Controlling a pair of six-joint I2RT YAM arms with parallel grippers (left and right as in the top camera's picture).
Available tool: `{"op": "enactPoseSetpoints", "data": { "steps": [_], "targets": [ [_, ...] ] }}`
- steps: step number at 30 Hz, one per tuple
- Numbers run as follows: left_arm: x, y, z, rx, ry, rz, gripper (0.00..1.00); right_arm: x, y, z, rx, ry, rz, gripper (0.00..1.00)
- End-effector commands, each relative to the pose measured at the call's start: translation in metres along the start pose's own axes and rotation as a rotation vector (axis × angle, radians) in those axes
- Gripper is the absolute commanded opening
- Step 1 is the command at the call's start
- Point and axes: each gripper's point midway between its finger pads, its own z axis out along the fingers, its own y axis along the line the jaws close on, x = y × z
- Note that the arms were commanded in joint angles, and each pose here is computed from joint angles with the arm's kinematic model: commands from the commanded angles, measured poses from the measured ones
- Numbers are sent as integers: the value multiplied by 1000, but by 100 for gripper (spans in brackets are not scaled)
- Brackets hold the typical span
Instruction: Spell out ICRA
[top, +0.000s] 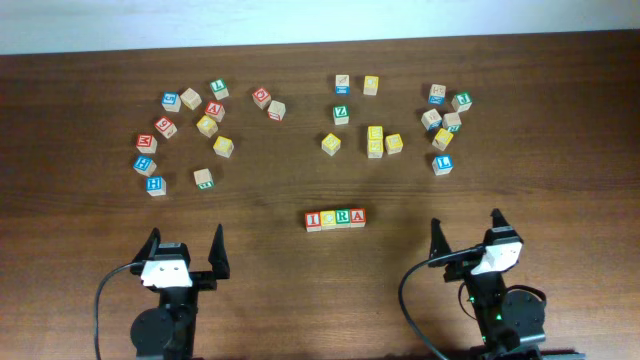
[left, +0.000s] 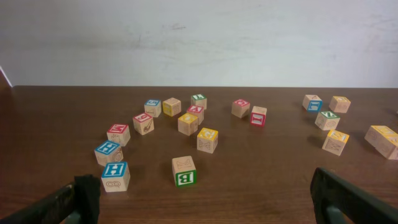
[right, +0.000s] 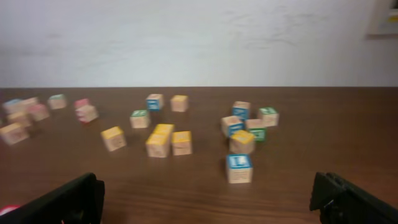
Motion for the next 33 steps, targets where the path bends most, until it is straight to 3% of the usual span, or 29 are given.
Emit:
{"op": "enactPoseSetpoints", "data": {
  "steps": [1,33],
  "targets": [
    [2,1,0,-2,4,15,99,0,-16,-1,63,-4,6,98],
    [2,1,0,-2,4,15,99,0,-22,-1,90,-2,-46,98]
  ]
}}
